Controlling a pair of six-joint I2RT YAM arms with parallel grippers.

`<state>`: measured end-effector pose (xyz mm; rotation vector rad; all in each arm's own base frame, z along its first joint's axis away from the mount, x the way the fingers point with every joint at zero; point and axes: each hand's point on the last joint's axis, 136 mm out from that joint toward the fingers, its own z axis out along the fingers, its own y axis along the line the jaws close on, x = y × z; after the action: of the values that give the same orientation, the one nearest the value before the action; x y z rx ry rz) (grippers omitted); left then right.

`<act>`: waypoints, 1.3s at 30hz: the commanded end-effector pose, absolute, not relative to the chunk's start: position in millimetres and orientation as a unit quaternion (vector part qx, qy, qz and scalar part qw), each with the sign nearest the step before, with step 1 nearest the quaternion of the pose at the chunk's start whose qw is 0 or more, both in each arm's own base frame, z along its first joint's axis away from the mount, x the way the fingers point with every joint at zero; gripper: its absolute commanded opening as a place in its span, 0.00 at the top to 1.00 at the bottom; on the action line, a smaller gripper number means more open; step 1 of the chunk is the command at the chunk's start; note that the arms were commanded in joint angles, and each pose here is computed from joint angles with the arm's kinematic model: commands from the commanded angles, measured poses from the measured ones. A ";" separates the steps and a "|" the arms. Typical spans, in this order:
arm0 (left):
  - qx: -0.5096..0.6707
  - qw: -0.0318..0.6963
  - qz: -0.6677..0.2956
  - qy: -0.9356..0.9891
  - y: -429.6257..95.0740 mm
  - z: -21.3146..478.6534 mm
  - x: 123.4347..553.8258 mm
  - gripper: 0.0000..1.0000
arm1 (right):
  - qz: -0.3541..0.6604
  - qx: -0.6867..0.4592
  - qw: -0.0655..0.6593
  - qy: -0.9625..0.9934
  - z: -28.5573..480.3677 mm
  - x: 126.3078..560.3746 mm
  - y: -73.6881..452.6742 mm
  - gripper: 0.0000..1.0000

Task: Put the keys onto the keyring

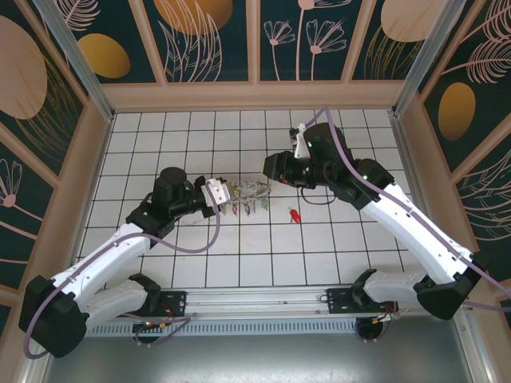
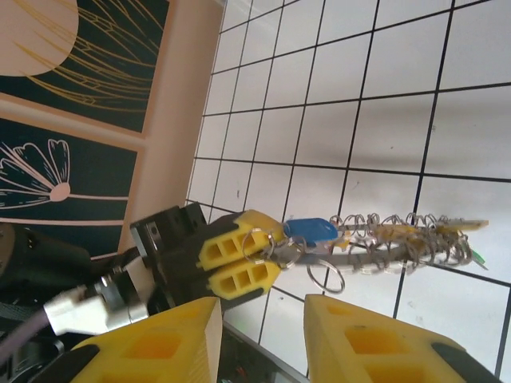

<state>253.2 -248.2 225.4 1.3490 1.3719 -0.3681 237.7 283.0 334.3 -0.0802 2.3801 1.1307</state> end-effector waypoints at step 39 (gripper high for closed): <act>0.707 0.599 -0.086 0.366 -251.4 219.3 200.9 1.00 | 0.434 -0.090 -0.003 0.896 212.0 176.3 346.7 0.65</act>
<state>206.4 -246.2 196.4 1.6650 0.9661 -0.2174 184.4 343.7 219.6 -0.2422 2.7918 1.3565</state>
